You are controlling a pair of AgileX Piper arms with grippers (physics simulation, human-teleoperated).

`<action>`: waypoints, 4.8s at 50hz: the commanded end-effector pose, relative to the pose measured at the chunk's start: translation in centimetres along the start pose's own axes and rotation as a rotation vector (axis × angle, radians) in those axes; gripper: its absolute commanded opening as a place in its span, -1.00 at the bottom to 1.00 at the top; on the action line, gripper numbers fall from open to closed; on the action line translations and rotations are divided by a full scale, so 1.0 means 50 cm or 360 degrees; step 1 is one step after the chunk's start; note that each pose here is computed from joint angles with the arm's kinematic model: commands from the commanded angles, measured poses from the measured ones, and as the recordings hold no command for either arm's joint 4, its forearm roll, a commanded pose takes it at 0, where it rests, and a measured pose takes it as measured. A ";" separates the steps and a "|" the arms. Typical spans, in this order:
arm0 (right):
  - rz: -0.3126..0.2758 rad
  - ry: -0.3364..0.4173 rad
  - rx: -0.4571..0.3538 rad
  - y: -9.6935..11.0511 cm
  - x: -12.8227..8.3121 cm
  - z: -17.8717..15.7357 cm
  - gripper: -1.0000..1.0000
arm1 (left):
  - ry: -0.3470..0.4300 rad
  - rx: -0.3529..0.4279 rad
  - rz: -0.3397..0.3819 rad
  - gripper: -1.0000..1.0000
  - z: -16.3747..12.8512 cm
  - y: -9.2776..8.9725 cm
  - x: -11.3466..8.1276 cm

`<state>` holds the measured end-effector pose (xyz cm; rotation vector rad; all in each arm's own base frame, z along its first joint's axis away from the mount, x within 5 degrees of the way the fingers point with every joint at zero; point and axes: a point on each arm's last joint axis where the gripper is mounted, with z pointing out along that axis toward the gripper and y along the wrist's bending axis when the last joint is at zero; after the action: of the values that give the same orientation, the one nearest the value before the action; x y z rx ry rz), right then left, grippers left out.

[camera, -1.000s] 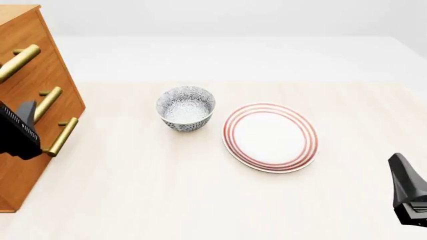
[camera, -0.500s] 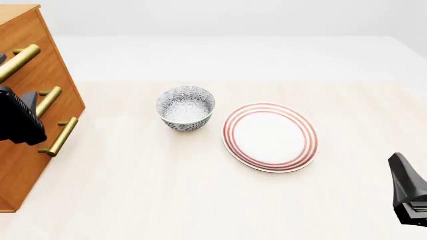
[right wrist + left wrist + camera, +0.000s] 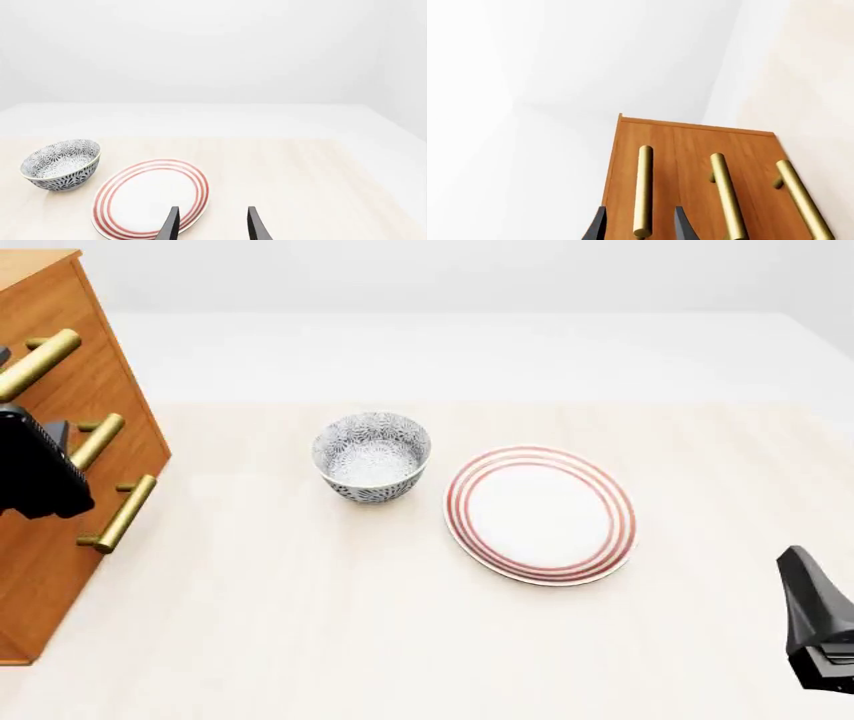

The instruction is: Open the top drawer of the cabinet.

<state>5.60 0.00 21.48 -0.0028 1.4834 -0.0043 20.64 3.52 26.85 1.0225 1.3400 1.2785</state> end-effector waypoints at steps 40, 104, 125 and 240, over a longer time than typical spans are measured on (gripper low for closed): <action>0.0002 0.0000 0.0000 0.000 0.001 0.000 1.00 | 0.0145 0.0037 -0.0016 1.00 0.044 -0.016 0.043; 0.0002 0.0000 0.0001 0.000 0.001 0.000 1.00 | 0.0111 0.0060 0.0110 -1.00 0.023 -0.046 0.035; 0.0002 0.0000 0.0000 0.000 0.001 0.000 1.00 | 0.0004 0.0054 0.0117 -1.00 0.017 -0.049 0.005; 0.0002 0.0001 0.0001 0.000 0.001 0.001 1.00 | -0.0518 -0.0107 0.0072 1.00 -0.076 0.024 -0.117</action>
<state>5.62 -0.01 21.48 -0.0028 1.4836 -0.0048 18.77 -2.20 27.83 1.1642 1.0508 1.1588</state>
